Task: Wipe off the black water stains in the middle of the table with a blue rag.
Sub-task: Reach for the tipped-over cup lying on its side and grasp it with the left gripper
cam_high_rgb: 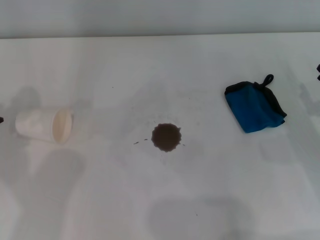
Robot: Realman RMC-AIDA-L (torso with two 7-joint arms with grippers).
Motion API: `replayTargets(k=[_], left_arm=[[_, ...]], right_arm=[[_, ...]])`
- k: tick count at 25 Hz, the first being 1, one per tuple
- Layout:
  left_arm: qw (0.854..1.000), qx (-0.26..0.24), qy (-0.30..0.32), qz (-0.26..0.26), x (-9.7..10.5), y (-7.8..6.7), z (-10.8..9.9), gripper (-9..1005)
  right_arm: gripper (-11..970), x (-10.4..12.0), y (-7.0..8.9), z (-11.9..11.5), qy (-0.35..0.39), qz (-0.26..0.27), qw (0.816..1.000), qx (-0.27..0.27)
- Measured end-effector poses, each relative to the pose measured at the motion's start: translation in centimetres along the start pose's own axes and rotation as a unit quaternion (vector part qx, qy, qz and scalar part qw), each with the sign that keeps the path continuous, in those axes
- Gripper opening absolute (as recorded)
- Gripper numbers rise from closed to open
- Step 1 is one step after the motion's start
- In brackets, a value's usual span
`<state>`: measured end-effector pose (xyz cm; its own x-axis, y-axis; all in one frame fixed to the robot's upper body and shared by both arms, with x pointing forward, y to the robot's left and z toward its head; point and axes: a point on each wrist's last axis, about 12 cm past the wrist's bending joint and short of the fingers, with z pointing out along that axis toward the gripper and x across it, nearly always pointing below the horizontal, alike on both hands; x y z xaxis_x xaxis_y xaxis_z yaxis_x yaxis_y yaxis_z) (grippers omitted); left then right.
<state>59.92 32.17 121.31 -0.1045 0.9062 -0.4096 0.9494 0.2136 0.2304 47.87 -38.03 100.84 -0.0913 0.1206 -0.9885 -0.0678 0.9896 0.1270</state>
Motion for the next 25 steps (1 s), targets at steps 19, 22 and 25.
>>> replayTargets(k=[19,22,25], left_arm=[[0.993,0.05,0.028,0.102,-1.6,0.6,7.1,877],[0.992,0.053,0.029,0.109,-1.6,0.5,7.7,877],[0.992,0.053,0.029,0.114,-1.7,0.5,8.2,877]], right_arm=[[591,-0.3,0.6,0.2,-0.008,-0.002,1.0,-0.024],[589,-0.3,0.6,0.1,-0.011,-0.001,1.0,-0.026],[587,-0.4,0.6,0.0,-0.014,-0.001,1.0,-0.027]])
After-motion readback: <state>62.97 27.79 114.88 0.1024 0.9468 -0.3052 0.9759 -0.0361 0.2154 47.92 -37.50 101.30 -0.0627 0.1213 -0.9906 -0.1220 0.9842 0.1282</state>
